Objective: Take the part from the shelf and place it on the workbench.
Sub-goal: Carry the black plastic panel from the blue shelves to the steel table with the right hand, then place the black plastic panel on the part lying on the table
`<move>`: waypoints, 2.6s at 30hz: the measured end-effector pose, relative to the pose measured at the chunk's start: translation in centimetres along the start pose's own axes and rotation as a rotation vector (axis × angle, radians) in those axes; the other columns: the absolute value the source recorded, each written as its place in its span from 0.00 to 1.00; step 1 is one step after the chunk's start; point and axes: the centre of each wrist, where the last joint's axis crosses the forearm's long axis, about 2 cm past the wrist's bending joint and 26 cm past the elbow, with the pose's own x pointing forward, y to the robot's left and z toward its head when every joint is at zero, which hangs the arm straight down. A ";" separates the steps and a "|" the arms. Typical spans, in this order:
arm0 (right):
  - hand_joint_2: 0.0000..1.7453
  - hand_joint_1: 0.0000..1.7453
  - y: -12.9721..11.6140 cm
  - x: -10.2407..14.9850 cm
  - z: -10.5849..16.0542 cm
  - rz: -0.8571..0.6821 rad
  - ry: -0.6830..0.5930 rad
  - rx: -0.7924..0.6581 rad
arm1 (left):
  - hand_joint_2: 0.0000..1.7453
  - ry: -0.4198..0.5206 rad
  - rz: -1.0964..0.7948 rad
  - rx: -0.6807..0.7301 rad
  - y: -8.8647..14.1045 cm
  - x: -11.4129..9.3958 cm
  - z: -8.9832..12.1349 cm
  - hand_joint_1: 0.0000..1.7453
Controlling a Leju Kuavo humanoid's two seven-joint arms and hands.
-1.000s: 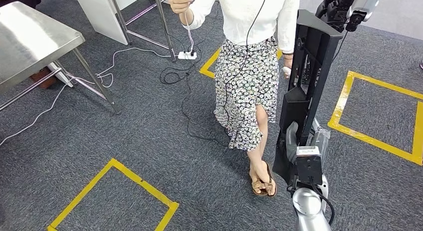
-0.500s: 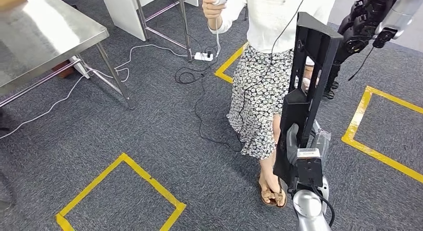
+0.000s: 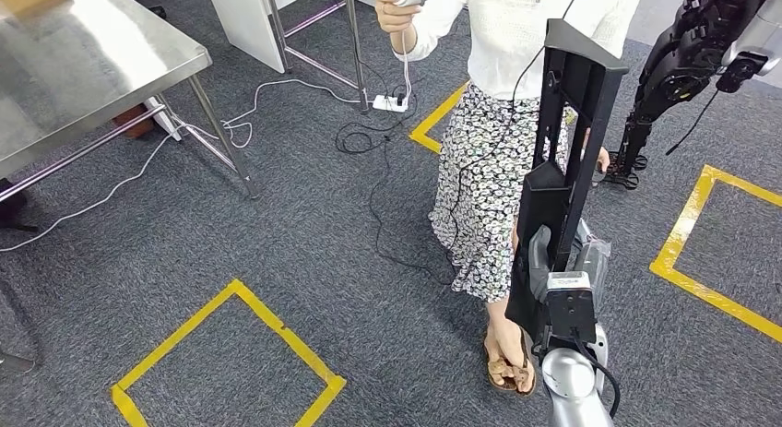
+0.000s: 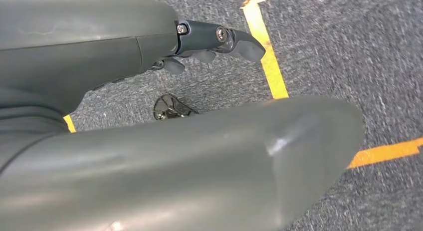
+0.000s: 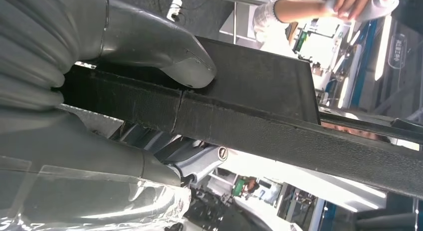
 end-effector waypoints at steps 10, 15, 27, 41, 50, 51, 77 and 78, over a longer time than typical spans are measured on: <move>1.00 1.00 0.0 0.1 -0.2 -0.003 -0.004 -0.004 | 0.00 -0.004 -0.003 -0.004 0.0 0.2 -0.1 0.00; 1.00 1.00 -0.1 -0.1 0.2 0.003 0.004 0.002 | 0.00 -0.005 0.000 -0.007 -0.2 0.3 -0.1 0.00; 1.00 1.00 -0.2 0.1 -0.1 0.001 -0.004 -0.007 | 0.00 0.002 -0.012 -0.010 0.0 -0.1 0.0 0.00; 1.00 1.00 -1.6 0.1 0.7 0.002 -0.007 -0.052 | 0.00 -0.011 -0.032 -0.031 0.2 0.2 -0.2 0.00; 1.00 1.00 -2.9 -0.4 1.5 0.026 0.008 -0.070 | 0.00 -0.009 -0.040 -0.047 -0.1 0.1 0.0 0.00; 1.00 1.00 -3.0 -0.4 1.4 0.027 0.007 -0.072 | 0.00 -0.009 -0.042 -0.047 -0.1 0.1 0.0 0.00; 1.00 1.00 -3.5 -0.5 1.1 0.028 -0.009 -0.081 | 0.00 -0.008 -0.042 -0.033 -0.3 0.2 -0.1 0.00; 1.00 1.00 -3.5 -0.5 1.1 0.029 -0.010 -0.080 | 0.00 -0.007 -0.042 -0.034 -0.3 0.1 0.0 0.00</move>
